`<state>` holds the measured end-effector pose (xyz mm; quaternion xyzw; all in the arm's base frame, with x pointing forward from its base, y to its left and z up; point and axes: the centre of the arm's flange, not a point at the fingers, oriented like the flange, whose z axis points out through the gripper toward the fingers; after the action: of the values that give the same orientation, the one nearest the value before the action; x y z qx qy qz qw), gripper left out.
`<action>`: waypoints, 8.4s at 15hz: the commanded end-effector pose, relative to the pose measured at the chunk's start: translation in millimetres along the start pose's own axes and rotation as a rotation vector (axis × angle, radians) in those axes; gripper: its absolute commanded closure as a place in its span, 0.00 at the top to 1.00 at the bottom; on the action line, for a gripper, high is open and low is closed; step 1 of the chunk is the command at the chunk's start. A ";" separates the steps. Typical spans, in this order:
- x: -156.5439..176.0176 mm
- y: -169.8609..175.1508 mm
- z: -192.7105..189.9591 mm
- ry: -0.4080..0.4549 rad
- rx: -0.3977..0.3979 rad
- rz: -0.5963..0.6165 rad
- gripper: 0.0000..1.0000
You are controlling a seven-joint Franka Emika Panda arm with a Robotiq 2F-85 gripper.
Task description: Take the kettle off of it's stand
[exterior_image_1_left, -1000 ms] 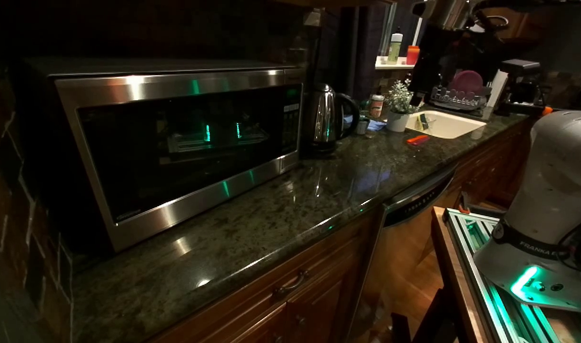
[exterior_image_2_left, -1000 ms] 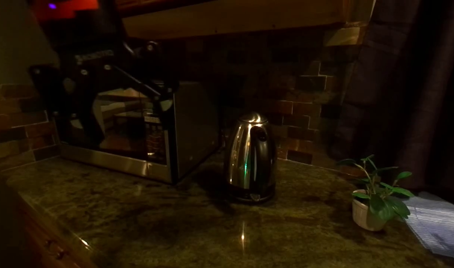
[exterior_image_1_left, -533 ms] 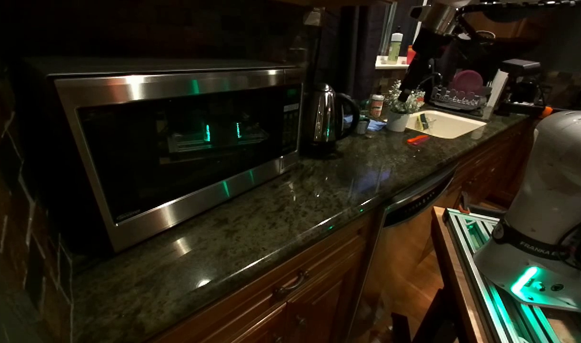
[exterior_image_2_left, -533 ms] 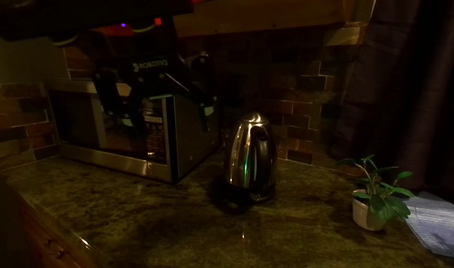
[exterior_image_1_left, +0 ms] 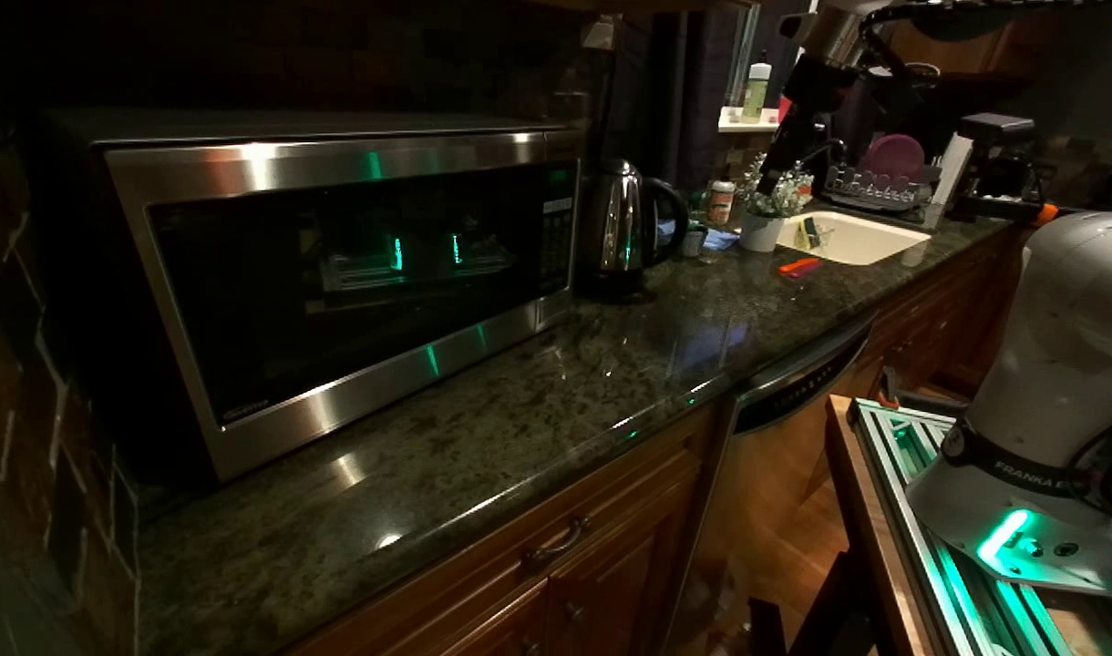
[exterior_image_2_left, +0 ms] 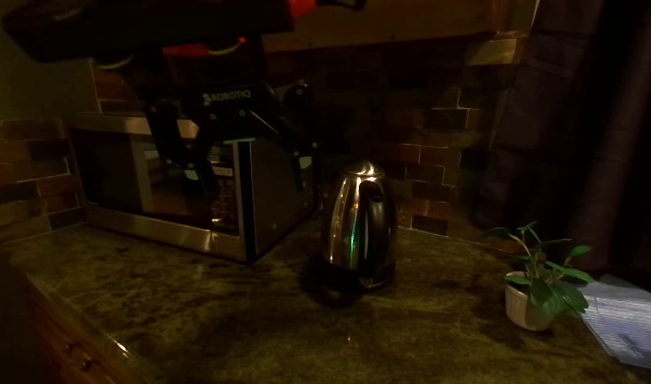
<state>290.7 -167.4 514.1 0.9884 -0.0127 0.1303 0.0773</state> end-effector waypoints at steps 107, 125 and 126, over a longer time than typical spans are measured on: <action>86.7 102.3 100.2 0.334 0.028 0.010 1.00; 92.0 86.0 102.0 0.308 0.022 -0.044 0.12; 92.4 84.6 99.7 0.314 0.026 -0.048 0.12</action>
<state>408.0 -277.4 446.8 0.9603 0.0224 0.2705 0.0651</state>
